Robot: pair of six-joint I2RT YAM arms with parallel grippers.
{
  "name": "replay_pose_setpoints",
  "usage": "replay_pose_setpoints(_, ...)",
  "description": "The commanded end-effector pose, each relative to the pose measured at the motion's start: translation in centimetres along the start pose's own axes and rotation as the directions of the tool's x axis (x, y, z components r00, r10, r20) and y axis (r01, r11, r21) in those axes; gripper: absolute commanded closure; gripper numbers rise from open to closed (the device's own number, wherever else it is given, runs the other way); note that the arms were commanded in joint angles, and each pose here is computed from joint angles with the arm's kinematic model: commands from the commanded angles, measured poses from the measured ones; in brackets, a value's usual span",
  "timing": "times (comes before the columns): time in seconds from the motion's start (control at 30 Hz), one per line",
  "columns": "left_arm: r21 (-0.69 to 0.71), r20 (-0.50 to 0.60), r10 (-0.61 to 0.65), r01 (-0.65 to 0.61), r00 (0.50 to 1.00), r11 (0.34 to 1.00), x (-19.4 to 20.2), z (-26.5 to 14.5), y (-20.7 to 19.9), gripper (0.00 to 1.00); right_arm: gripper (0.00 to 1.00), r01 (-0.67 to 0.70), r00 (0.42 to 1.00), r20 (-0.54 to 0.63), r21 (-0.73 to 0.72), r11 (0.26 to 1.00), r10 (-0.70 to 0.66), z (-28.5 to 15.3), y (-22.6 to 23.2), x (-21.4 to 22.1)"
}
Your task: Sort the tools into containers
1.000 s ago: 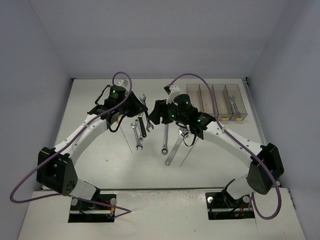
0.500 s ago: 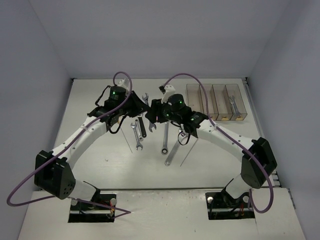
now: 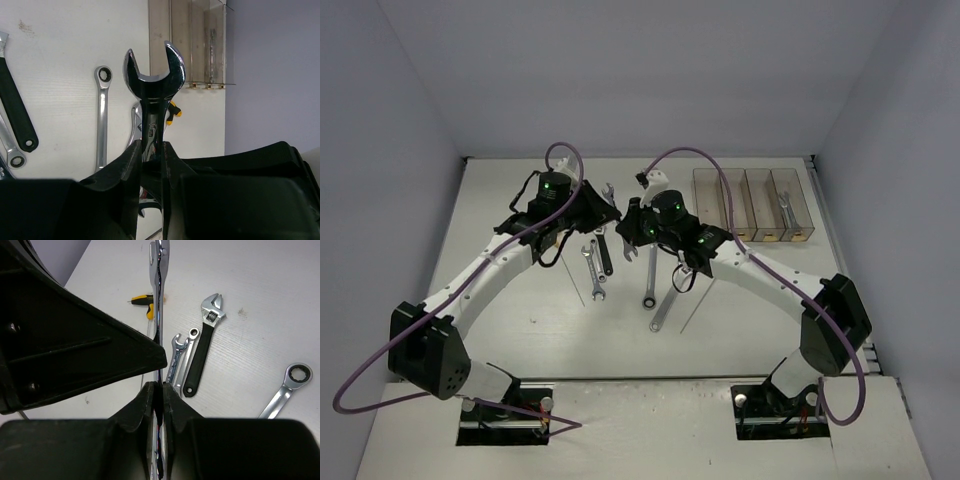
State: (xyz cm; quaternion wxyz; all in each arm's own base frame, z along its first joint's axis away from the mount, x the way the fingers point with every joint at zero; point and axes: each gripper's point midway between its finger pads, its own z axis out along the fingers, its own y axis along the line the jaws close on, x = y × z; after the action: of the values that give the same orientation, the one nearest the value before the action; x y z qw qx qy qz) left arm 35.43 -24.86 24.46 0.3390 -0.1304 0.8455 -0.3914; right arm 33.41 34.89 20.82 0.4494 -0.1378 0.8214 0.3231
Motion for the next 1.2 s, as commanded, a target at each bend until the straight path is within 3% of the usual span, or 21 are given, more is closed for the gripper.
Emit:
replay_pose_setpoints(0.0, 0.091, 0.072, 0.062, -0.068, 0.995, 0.993, -1.8, -2.0, -3.4, 0.80, 1.00, 0.035, 0.985, 0.170, 0.026, 0.999, -0.039, -1.4, 0.2, -5.3)
replay_pose_setpoints(0.03, 0.077, 0.071, 0.083, -0.089, 0.994, 0.993, -1.8, -2.2, -3.3, 0.58, 1.00, 0.032, 0.985, 0.167, 0.048, 0.998, -0.039, -1.6, -0.7, -5.2)
replay_pose_setpoints(0.07, 0.061, 0.078, 0.103, -0.108, 0.992, 0.992, -2.1, -2.5, -3.3, 0.42, 1.00, 0.031, 0.985, 0.166, 0.069, 0.997, -0.042, -1.8, -1.5, -5.3)
replay_pose_setpoints(0.17, -0.022, 0.102, 0.170, -0.169, 0.980, 0.985, -3.1, -3.7, -2.6, 0.13, 1.00, 0.038, 0.985, 0.163, 0.139, 0.990, -0.061, -2.8, -4.3, -5.6)
replay_pose_setpoints(0.2, -0.047, 0.112, 0.185, -0.181, 0.976, 0.982, -3.4, -4.1, -2.3, 0.11, 1.00, 0.029, 0.985, 0.163, 0.197, 0.980, -0.062, -3.4, -6.3, -6.1)
replay_pose_setpoints(0.3, -0.147, 0.152, 0.231, -0.209, 0.961, 0.967, -4.4, -5.8, -1.0, 0.08, 1.00, 0.031, 0.980, 0.176, 0.331, 0.943, -0.094, -5.9, -11.4, -7.7)
replay_pose_setpoints(0.43, -0.257, 0.140, 0.277, -0.235, 0.951, 0.937, -3.8, -7.5, 1.8, 0.08, 1.00, 0.084, 0.975, 0.130, 0.535, 0.841, -0.180, -9.8, -18.1, -9.1)
replay_pose_setpoints(0.57, -0.367, 0.117, 0.305, -0.244, 0.945, 0.898, -2.4, -9.1, 5.5, 0.08, 1.00, 0.131, 0.980, 0.006, 0.736, 0.665, -0.200, -14.3, -27.8, -9.7)
replay_pose_setpoints(0.6, -0.387, 0.086, 0.317, -0.262, 0.944, 0.884, -1.9, -9.3, 6.3, 0.08, 1.00, 0.170, 0.978, -0.064, 0.799, 0.577, -0.199, -16.2, -30.6, -9.2)
replay_pose_setpoints(0.7, -0.418, 0.023, 0.342, -0.302, 0.939, 0.857, -0.7, -10.3, 7.7, 0.08, 1.00, 0.216, 0.972, -0.152, 0.877, 0.430, -0.178, -18.9, -35.5, -9.2)
replay_pose_setpoints(0.83, -0.423, 0.022, 0.345, -0.304, 0.938, 0.854, 0.1, -11.4, 8.4, 0.08, 1.00, 0.209, 0.975, -0.162, 0.900, 0.383, -0.152, -21.0, -40.3, -10.8)
replay_pose_setpoints(0.97, -0.398, 0.028, 0.341, -0.303, 0.939, 0.866, 0.5, -11.9, 8.1, 0.08, 1.00, 0.297, 0.954, -0.262, 0.879, 0.373, -0.142, -20.1, -44.0, -10.4)
replay_pose_setpoints(1.17, -0.382, 0.000, 0.334, -0.309, 0.942, 0.871, 1.2, -11.6, 8.2, 0.08, 1.00, 0.252, 0.968, -0.228, 0.858, 0.447, -0.108, -18.8, -47.9, -10.0)
